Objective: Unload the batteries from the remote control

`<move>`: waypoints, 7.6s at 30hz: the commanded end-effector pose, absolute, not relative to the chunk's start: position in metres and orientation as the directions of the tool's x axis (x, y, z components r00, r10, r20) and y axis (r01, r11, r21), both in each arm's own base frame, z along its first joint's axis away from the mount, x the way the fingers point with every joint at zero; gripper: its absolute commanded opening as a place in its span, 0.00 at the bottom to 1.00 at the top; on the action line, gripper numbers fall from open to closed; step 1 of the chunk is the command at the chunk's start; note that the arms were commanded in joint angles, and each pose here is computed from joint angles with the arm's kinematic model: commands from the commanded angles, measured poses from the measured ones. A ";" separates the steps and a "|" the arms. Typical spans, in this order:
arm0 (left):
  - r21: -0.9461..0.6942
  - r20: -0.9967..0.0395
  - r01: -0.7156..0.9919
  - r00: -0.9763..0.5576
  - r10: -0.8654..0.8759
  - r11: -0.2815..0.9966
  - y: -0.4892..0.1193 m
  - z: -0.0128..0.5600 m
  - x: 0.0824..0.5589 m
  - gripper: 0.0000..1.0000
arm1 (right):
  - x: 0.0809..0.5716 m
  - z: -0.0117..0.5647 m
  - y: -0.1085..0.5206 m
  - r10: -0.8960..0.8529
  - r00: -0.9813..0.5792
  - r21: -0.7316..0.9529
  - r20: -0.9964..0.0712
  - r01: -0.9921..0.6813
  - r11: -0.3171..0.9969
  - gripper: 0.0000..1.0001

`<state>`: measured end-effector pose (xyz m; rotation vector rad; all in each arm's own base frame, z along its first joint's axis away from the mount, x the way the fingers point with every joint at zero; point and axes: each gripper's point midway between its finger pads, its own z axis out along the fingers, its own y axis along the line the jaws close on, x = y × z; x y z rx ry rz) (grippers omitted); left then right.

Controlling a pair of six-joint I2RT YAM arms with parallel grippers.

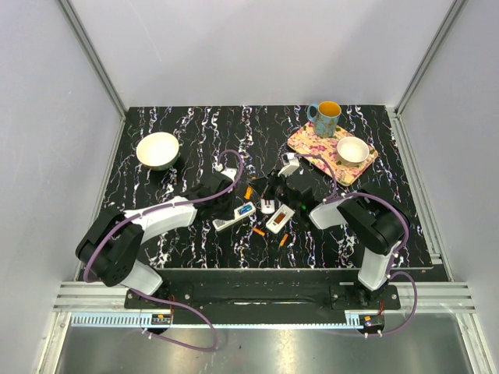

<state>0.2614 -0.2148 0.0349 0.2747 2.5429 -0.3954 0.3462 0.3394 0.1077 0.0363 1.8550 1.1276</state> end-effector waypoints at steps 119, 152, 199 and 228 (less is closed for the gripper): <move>-0.151 -0.423 0.270 -0.887 0.185 0.951 -0.185 0.004 0.229 0.00 | 0.322 0.167 0.346 0.484 -0.426 0.641 -0.764 -0.587 0.495 0.00; -0.154 -0.414 0.272 -0.891 0.188 0.950 -0.186 0.002 0.229 0.00 | 0.352 0.112 0.333 0.387 -0.373 0.534 -0.843 -0.493 0.687 0.00; -0.266 -0.566 0.149 -0.824 -0.029 0.953 -0.171 0.058 0.278 0.12 | 0.327 0.171 0.305 0.508 -0.291 0.580 -0.811 -0.519 0.628 0.00; -0.371 -0.440 0.206 -0.898 0.024 0.906 -0.205 0.020 0.232 0.00 | 0.344 0.160 0.322 0.481 -0.296 0.561 -0.826 -0.526 0.639 0.00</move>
